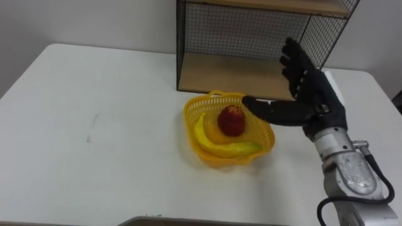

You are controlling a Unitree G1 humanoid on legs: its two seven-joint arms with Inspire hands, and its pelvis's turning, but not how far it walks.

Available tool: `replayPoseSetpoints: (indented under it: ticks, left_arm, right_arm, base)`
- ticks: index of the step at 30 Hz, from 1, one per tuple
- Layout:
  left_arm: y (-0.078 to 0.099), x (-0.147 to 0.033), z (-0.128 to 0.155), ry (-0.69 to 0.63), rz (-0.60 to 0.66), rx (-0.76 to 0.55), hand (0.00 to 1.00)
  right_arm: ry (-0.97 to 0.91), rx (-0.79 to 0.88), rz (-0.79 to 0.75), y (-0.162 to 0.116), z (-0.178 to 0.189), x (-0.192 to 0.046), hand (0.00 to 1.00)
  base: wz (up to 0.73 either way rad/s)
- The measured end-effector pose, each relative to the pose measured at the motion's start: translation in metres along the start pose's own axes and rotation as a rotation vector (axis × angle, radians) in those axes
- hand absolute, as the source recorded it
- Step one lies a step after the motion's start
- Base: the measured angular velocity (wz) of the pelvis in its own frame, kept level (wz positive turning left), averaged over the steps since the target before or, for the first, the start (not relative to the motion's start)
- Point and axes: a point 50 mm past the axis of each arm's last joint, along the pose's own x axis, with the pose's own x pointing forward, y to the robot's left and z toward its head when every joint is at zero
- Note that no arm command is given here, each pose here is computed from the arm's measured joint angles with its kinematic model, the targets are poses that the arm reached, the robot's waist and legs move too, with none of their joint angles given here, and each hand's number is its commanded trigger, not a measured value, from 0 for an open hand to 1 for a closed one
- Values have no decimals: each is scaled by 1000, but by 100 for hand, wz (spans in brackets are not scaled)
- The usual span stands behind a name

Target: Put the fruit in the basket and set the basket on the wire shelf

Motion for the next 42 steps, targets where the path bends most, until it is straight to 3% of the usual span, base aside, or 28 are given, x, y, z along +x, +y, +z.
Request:
replayPoseSetpoints:
  ticks: [6,8,10,14,17,23,26,30,33,36,42]
  left_arm:
    - [30,-2,-5,22,277,-381,0]
    - [49,-6,2,-4,422,-560,0]
    - [67,-11,11,-48,542,-645,0]
    - [110,-36,51,-262,836,-840,0]
    - [131,-57,69,-390,993,-944,0]
    - [156,-94,93,-573,1178,-1071,0]
    - [164,-113,107,-692,1191,-1127,0]
    - [168,-126,120,-785,1172,-1164,0]
    - [166,-136,140,-888,1077,-1195,0]
    - [152,-135,156,-961,915,-1133,0]
    - [103,-133,191,-1080,508,-957,0]
  right_arm:
    - [8,-7,-162,-22,-3,-7,0]
    - [35,-16,-224,-30,-9,-16,0]
    - [51,-17,-279,-38,-12,-22,0]
    - [65,-23,-344,-42,-15,-27,0]
    - [75,-35,-373,-47,-17,-32,0]
    - [91,-62,-467,-64,-20,-44,0]
    - [90,-68,-467,-64,-20,-44,0]
    - [90,-83,-449,-63,-20,-43,0]
    - [95,-80,-414,-58,-21,-43,0]
    - [107,-59,-367,-50,-25,-43,0]
    - [197,-21,-255,-33,-50,-46,0]
  base:
    - [4]
    - [-3]
    - [-7]
    - [0]
    - [-1]
    - [3]
    - [1]
    - [0]
    - [13]
    - [2]
    - [-2]
